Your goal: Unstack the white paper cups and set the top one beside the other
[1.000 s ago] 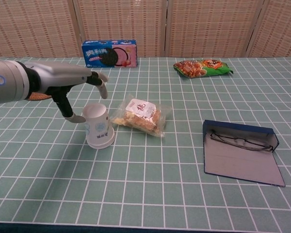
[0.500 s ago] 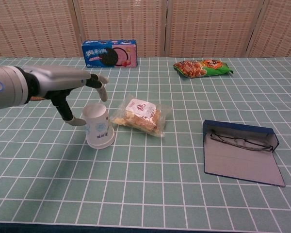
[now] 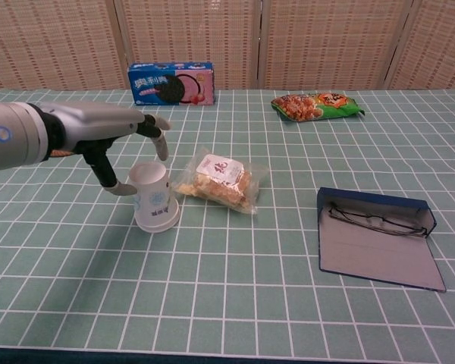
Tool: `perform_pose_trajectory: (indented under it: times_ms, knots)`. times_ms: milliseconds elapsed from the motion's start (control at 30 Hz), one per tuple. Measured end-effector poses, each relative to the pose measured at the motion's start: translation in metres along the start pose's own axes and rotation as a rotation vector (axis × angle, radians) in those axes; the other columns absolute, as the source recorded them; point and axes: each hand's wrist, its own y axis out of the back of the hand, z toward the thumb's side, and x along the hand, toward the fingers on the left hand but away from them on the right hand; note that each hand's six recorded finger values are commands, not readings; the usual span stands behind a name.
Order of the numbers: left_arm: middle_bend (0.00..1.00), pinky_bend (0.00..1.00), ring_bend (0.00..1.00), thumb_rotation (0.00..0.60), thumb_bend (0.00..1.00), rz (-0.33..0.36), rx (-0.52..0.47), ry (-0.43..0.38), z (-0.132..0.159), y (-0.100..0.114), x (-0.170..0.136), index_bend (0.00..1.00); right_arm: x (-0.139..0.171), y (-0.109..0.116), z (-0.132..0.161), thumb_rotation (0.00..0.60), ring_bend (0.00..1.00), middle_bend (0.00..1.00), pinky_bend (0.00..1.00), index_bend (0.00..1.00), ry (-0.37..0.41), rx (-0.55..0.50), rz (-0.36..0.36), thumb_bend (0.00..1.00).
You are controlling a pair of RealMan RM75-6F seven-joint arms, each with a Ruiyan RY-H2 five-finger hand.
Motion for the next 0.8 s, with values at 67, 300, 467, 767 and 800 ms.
perform_pose_trajectory:
  times_ms: [67, 300, 467, 767, 800]
  knots:
    - [0.0, 0.0, 0.0, 0.6, 0.3, -0.001, 0.001, 0.001, -0.0001, -0.0004, 0.0003, 0.35, 0.0, 0.0002, 0.0, 0.6, 0.0, 0.0, 0.0, 0.05, 0.0, 0.0, -0.001, 0.34]
    - [0.0, 0.0, 0.0, 0.6, 0.3, -0.003, -0.003, -0.002, 0.0008, 0.0001, 0.001, 0.36, -0.0001, -0.0006, 0.0, 0.6, 0.0, 0.0, 0.0, 0.05, 0.0, 0.001, 0.003, 0.34]
    - [0.0, 0.0, 0.0, 0.6, 0.3, -0.004, -0.005, -0.007, 0.0019, 0.0012, 0.0025, 0.37, 0.0001, 0.0, -0.0001, 0.6, 0.0, 0.0, 0.0, 0.05, 0.0, 0.003, 0.001, 0.34]
    - [0.0, 0.0, 0.0, 0.6, 0.3, -0.003, -0.008, -0.012, 0.0032, 0.0038, 0.0049, 0.4, -0.0001, 0.0003, -0.0007, 0.6, 0.0, 0.0, 0.0, 0.05, -0.002, 0.006, 0.0, 0.34]
    - [0.0, 0.0, 0.0, 0.6, 0.3, -0.004, -0.008, -0.012, 0.0031, 0.004, 0.0051, 0.4, -0.0003, 0.0003, -0.0008, 0.6, 0.0, 0.0, 0.0, 0.05, -0.002, 0.006, 0.0, 0.34]
